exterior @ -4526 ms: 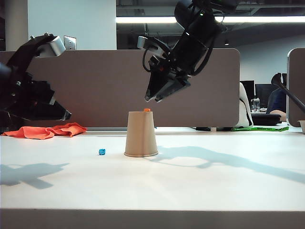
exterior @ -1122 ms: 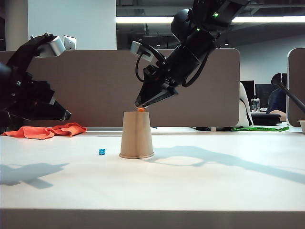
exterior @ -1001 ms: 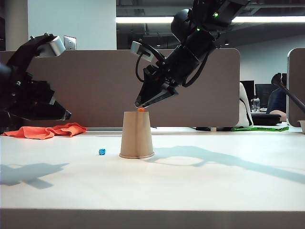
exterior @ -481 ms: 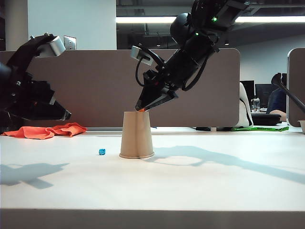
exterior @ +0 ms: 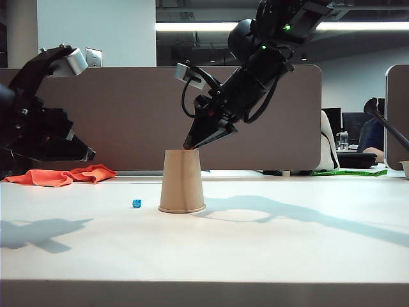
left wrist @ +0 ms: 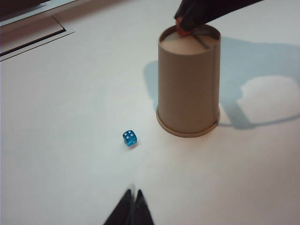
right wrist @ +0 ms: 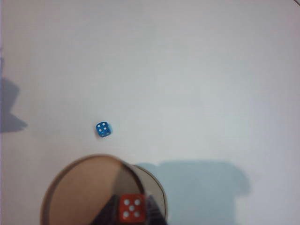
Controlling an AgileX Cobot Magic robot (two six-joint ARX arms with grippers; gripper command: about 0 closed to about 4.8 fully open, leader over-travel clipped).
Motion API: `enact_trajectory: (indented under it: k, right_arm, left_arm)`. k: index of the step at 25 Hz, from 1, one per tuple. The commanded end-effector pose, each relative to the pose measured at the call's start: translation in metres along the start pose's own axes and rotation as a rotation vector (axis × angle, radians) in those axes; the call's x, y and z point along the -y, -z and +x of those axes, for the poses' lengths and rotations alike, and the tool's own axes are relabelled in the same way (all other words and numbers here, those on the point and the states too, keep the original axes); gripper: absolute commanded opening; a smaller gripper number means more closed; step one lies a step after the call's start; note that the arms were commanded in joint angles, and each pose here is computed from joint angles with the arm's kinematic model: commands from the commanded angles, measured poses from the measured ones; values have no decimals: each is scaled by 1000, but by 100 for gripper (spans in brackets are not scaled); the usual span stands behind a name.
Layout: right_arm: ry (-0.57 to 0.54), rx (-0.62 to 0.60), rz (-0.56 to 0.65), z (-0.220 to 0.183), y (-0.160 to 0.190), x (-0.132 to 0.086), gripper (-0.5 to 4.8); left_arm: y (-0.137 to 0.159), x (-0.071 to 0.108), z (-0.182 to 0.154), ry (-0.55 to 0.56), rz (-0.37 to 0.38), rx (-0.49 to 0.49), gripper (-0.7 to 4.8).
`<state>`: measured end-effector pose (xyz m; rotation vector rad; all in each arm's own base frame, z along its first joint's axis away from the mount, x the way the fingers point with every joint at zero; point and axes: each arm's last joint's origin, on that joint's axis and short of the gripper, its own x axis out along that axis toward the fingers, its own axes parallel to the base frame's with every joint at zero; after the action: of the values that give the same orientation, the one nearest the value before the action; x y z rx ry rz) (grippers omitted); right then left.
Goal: Throw the dice onto the paper cup, compare its value with the values of the other dice on the table, place the die with the higher value on the paper cup, and take no action if both dice have the same value.
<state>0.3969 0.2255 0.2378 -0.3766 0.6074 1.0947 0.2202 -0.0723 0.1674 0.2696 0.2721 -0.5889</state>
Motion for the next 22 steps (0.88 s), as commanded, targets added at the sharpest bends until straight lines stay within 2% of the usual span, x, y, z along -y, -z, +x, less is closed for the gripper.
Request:
enact_trajectory:
  k: [1, 4, 7, 22]
  right_arm:
    - [1, 11, -5, -1, -3, 0, 80]
    - [1, 11, -5, -1, -3, 0, 80]
    - [2, 12, -6, -1, -3, 0, 52]
    - [14, 38, -21, -2, -6, 1, 51]
  left_arm:
    - [-3, -1, 0, -4, 2, 18, -5]
    - [-3, -1, 0, -4, 2, 18, -5]
    - [-3, -1, 0, -4, 2, 18, -5]
    - [-3, -1, 0, -4, 2, 18, -5]
